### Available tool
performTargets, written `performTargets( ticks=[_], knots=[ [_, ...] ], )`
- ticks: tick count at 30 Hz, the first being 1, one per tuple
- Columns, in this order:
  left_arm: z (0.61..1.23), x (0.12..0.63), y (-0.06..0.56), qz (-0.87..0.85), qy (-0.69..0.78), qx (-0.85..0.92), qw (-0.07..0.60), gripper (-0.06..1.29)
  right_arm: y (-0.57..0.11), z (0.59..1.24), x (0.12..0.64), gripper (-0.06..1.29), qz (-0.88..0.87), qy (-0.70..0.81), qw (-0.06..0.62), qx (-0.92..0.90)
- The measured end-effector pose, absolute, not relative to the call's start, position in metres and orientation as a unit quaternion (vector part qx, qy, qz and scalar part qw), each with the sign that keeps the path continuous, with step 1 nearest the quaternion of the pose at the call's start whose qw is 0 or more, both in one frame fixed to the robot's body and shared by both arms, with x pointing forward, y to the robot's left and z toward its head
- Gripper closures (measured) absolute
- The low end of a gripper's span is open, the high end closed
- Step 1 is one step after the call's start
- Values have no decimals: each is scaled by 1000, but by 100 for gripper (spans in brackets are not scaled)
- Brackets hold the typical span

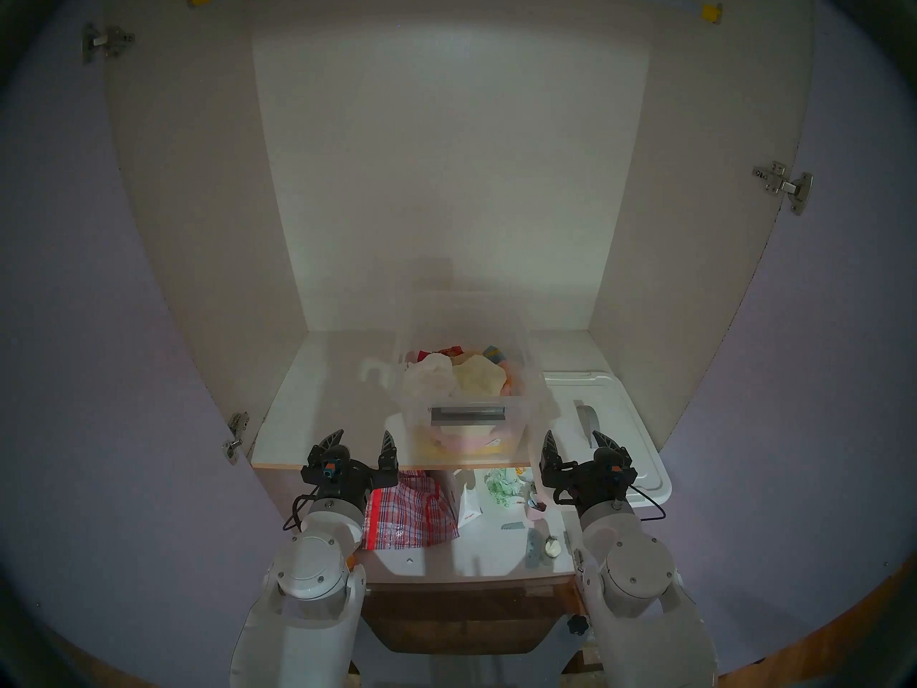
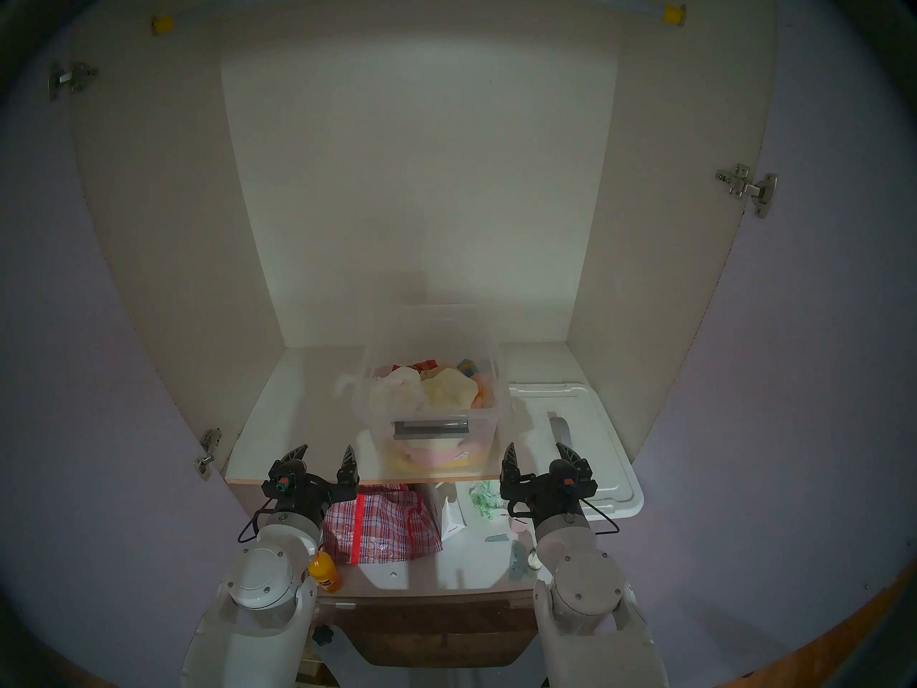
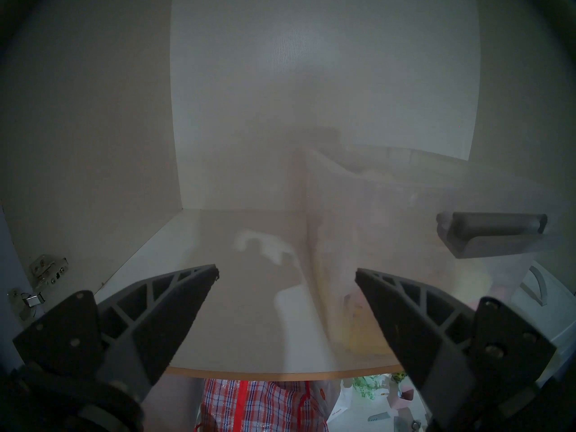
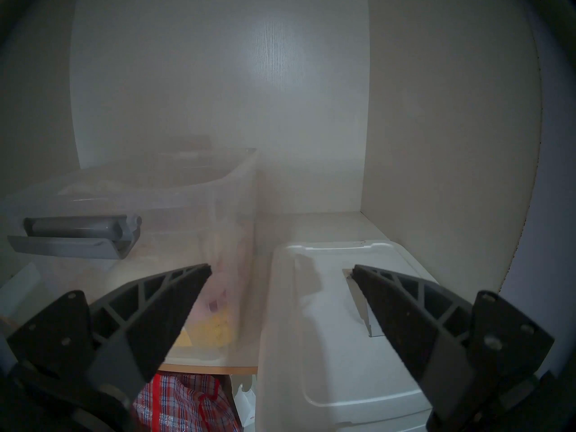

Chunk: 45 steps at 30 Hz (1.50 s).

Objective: Take clothing out of the storage bin and put the lid back on the bin

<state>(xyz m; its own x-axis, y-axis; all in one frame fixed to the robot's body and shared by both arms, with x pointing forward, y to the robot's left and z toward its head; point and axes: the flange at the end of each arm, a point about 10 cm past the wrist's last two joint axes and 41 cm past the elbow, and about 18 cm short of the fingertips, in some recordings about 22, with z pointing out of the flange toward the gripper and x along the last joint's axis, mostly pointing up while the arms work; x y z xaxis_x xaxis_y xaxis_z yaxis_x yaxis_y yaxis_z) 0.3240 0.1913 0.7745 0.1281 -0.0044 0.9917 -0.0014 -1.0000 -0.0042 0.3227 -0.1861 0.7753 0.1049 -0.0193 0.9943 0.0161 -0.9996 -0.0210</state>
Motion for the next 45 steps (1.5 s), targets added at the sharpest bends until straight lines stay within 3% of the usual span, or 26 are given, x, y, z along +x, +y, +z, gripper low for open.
performTargets(
  ticks=[21,30,37,45],
  knots=[
    [860,360,227,-647,144,-747,49,4,-186,774,323,-2,-668,1,13,-744],
    [895,394,235,-601,216,-769,-27,4,-186,774,322,-2,-668,1,13,-744],
    [925,421,225,-618,242,-747,-47,4,-186,774,323,-2,-668,1,13,-744],
    [899,458,228,-559,271,-776,-105,4,-186,773,322,-2,-667,1,13,-745]
  ],
)
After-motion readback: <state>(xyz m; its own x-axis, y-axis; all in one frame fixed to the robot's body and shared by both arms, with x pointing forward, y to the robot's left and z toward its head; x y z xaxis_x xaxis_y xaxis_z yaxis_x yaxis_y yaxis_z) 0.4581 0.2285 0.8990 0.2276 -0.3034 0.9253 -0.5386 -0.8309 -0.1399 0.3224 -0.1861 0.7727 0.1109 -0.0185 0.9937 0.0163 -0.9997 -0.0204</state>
